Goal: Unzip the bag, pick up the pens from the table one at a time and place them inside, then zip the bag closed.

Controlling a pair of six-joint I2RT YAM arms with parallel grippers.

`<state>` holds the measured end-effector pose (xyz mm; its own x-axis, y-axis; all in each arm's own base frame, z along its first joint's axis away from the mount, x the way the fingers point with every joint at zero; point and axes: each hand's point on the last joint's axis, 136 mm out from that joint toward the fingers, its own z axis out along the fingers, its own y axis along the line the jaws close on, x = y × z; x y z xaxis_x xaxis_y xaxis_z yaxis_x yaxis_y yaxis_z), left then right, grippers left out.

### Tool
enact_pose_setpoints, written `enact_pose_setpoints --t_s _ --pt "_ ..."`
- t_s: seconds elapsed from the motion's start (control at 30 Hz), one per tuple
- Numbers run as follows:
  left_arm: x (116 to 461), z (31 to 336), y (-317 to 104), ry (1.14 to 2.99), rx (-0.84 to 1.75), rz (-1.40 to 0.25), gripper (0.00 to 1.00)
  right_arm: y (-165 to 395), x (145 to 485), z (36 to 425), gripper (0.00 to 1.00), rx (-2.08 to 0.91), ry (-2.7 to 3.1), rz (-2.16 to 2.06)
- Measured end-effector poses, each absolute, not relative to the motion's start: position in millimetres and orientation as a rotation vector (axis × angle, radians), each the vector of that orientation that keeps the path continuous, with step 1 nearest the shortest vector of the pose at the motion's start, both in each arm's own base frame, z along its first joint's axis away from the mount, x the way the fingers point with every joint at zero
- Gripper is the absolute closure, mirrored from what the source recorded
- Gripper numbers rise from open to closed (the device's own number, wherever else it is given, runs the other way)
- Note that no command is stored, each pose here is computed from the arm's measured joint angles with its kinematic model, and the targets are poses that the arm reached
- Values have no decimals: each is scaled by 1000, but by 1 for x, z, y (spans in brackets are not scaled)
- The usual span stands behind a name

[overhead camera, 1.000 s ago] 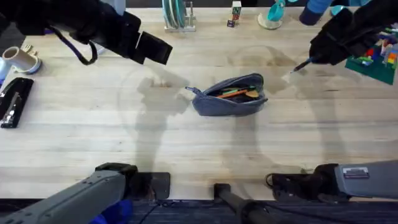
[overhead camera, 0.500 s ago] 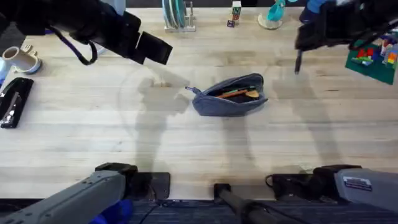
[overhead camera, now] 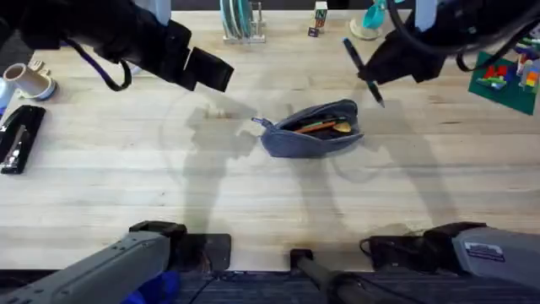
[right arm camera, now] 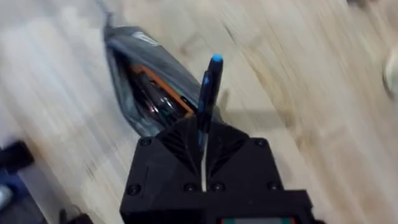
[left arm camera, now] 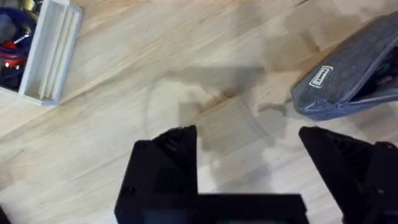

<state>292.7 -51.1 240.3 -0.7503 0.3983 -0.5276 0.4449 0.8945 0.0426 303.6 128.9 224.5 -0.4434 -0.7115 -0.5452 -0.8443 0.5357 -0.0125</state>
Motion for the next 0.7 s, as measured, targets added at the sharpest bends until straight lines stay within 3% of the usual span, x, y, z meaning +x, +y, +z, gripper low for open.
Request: enact_pose_setpoints --t_s 0.07,0.43,0.7 --pt "289 238 -51 2534 609 -119 8 144 289 227 968 -1448 2146 431" --pt "289 238 -51 2534 610 -120 7 154 238 225 968 -1820 1876 601" --pt "289 238 -51 2534 610 -120 8 164 259 195 968 -1971 1714 652"
